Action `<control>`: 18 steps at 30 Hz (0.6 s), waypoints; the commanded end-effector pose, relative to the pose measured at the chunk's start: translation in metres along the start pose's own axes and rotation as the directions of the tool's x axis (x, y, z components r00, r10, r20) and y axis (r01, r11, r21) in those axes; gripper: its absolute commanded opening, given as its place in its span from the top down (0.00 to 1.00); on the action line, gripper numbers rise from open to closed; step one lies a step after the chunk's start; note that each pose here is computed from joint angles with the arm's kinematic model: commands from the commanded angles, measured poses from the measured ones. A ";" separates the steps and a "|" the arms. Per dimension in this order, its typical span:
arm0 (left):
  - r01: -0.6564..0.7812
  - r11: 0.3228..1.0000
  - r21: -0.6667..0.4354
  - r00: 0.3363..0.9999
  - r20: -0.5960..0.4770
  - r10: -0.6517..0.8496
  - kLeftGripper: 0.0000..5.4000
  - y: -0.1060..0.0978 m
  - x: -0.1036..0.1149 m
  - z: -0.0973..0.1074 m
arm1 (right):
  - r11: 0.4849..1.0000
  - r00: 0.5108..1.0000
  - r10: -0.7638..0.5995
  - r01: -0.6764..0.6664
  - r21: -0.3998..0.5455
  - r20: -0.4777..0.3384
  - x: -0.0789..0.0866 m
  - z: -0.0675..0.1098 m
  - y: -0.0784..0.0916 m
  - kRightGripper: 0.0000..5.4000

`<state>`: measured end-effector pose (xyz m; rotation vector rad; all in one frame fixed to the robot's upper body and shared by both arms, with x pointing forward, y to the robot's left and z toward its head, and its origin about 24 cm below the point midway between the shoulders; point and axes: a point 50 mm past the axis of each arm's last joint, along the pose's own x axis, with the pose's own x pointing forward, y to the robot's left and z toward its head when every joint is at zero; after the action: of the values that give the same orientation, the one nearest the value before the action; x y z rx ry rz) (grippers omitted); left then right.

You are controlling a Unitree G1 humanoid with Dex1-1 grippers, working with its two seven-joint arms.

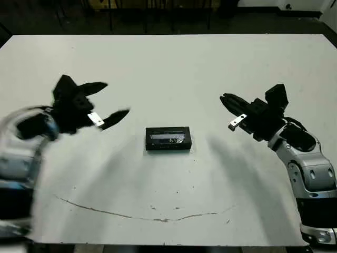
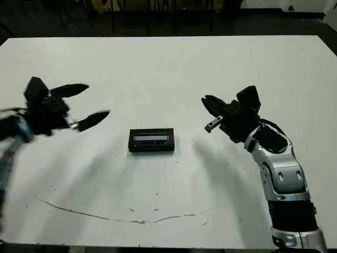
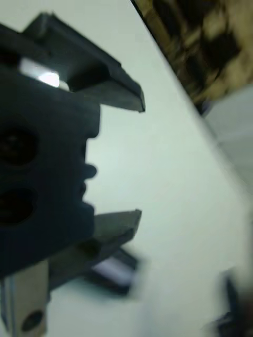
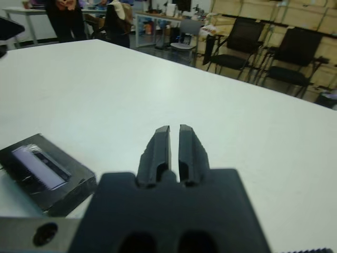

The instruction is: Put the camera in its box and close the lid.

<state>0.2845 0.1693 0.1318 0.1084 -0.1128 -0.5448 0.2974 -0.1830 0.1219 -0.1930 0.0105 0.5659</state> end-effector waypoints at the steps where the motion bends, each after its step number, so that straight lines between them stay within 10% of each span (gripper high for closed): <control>1: -0.064 0.995 -0.074 0.998 0.024 0.066 0.37 -0.023 0.005 -0.003 | 0.999 0.999 -0.035 0.035 0.014 -0.030 -0.003 -0.010 0.002 1.00; 18: 0.007 0.975 -0.221 0.929 -0.360 -0.088 0.98 -0.114 0.015 -0.060 | 0.991 0.995 -0.101 0.102 0.083 -0.013 -0.008 -0.012 0.002 1.00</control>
<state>0.2506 0.0649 0.0709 -0.0132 0.2348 -0.5946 0.2934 -0.1855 0.1166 -0.1290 0.0000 0.4799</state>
